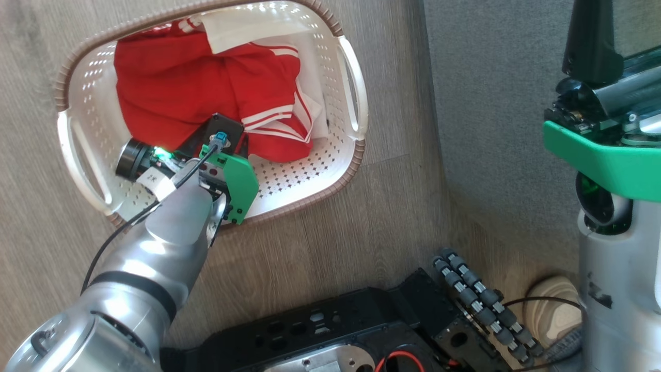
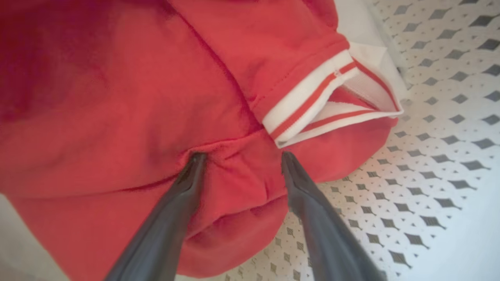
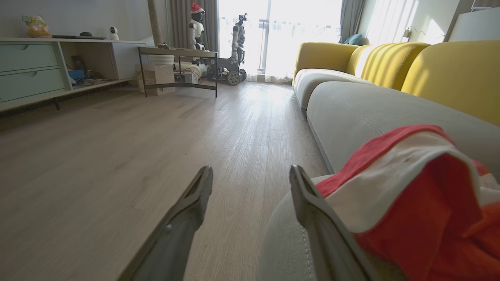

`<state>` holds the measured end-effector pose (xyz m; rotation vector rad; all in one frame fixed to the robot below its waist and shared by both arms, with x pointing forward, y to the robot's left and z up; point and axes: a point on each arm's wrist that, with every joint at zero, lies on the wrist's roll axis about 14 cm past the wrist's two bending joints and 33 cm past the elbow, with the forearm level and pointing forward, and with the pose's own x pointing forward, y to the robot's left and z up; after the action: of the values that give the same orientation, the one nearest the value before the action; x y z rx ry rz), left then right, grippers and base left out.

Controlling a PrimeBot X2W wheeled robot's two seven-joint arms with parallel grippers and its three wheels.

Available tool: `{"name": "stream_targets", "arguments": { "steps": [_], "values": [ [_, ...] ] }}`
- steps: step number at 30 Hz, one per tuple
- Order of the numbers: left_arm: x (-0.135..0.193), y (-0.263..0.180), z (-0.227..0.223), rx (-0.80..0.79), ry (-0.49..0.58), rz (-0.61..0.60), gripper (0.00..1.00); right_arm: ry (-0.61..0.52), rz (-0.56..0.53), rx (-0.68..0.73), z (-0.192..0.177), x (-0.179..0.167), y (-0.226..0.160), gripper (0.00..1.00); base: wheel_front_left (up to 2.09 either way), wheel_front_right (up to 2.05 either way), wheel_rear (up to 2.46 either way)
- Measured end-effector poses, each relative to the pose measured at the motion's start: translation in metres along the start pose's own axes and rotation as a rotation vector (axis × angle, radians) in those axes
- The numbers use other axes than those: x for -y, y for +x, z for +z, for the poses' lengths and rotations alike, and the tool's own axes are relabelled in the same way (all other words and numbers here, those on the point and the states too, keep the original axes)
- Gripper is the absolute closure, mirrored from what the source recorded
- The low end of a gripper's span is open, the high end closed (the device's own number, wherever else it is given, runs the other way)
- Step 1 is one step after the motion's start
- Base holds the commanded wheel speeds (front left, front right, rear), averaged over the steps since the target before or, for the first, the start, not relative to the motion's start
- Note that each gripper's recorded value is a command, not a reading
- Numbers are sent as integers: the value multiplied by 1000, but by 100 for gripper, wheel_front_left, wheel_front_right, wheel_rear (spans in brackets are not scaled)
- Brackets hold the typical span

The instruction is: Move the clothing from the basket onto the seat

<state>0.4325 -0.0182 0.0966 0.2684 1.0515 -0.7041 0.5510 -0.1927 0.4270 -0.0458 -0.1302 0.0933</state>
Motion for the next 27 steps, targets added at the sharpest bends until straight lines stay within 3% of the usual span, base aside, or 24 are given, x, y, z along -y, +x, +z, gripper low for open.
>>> {"name": "stream_targets", "arguments": {
  "steps": [6,7,8,10,21,27],
  "values": [
    [-1,7,-3,-31,30,15,0,-1,-4,-3,-2,2,-1,0,0,0,0],
    [-1,7,-4,-36,43,19,14,-2,-5,-3,-2,3,-1,0,0,0,0],
    [-1,7,-5,-37,50,21,60,-3,-6,-3,-2,3,-1,0,0,0,0],
    [-2,7,-6,-45,60,28,100,1,-8,-2,-1,4,-2,0,0,0,0],
    [-7,-2,11,3,79,45,100,5,-20,31,16,8,-1,0,0,0,0],
    [-6,-25,52,146,54,38,100,19,-23,57,35,7,-1,0,0,0,0]
  ]
}}
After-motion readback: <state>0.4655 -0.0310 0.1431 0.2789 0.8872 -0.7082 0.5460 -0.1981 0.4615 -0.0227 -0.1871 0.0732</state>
